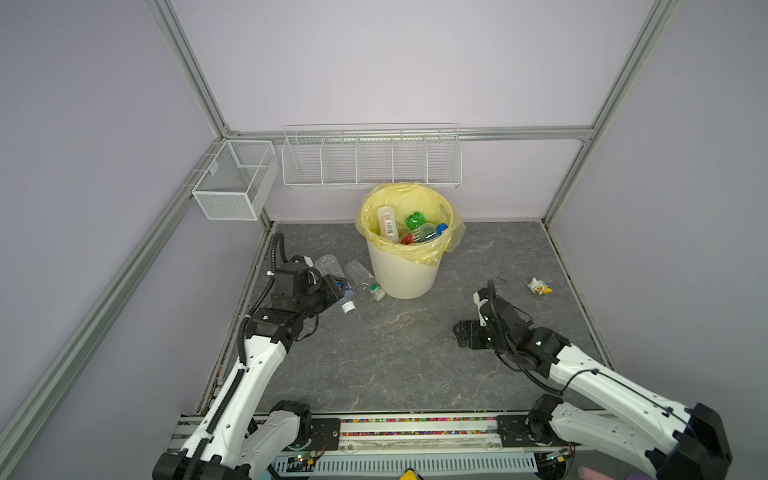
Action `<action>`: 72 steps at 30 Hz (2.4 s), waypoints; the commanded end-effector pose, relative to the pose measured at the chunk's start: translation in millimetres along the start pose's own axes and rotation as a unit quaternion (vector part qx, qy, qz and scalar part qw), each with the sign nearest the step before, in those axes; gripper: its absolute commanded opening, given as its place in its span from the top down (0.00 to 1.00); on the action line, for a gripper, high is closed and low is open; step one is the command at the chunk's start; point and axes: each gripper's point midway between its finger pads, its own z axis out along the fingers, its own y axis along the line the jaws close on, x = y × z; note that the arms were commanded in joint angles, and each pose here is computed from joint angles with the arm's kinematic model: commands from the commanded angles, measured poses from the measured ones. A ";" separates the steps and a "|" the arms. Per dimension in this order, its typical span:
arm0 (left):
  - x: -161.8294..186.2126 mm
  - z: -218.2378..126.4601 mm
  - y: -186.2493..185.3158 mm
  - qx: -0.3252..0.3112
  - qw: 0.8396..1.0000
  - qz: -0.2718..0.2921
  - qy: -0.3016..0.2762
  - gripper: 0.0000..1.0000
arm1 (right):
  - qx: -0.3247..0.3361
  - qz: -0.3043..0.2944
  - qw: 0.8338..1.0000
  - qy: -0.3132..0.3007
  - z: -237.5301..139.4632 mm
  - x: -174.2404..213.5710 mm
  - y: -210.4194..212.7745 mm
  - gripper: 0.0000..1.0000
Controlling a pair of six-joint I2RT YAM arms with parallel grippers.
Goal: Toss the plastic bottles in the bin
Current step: 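Lift the blue-labelled bottle and swing it over the bin with the left gripper, then release the bottle into the bin while the right gripper reaches toward the green-capped bottle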
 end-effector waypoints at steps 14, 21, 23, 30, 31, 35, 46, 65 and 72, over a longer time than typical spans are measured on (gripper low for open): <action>-50.9 -63.2 -109.2 0.148 0.989 0.004 -0.023 0.49 | -0.004 -0.001 1.000 -0.019 -10.8 -7.1 3.0 0.12; -50.5 -61.6 -100.9 0.126 0.992 0.011 -0.026 0.49 | -0.002 -0.003 1.000 -0.015 -9.6 -5.5 1.9 0.12; -44.5 -60.3 -94.6 0.124 0.992 0.005 -0.023 0.49 | 0.000 -0.004 1.000 -0.016 -10.6 -6.0 1.5 0.12; -38.3 -62.3 -94.0 0.129 0.991 -0.001 -0.015 0.49 | -0.002 -0.004 1.000 -0.015 -11.7 -8.6 4.2 0.12; -40.8 -61.6 -98.0 0.134 0.991 -0.002 -0.013 0.49 | -0.001 -0.004 1.000 -0.014 -12.1 -8.7 3.8 0.12; -57.1 -49.4 -121.3 0.168 0.986 -0.017 -0.006 0.50 | -0.001 -0.002 1.000 -0.014 -14.5 -7.3 2.4 0.12; -78.7 47.0 -245.2 0.214 0.975 0.006 0.051 0.33 | 0.008 0.014 0.999 -0.030 -26.8 -4.8 -7.2 0.12; -123.5 -30.4 -202.8 0.193 0.980 0.038 -0.018 0.00 | -0.016 -0.009 0.995 -0.093 -46.1 -18.2 3.2 0.12; -122.7 -47.5 -112.9 0.060 0.995 0.073 -0.032 0.00 | -0.040 -0.068 0.993 -0.089 -40.4 -25.6 33.0 0.12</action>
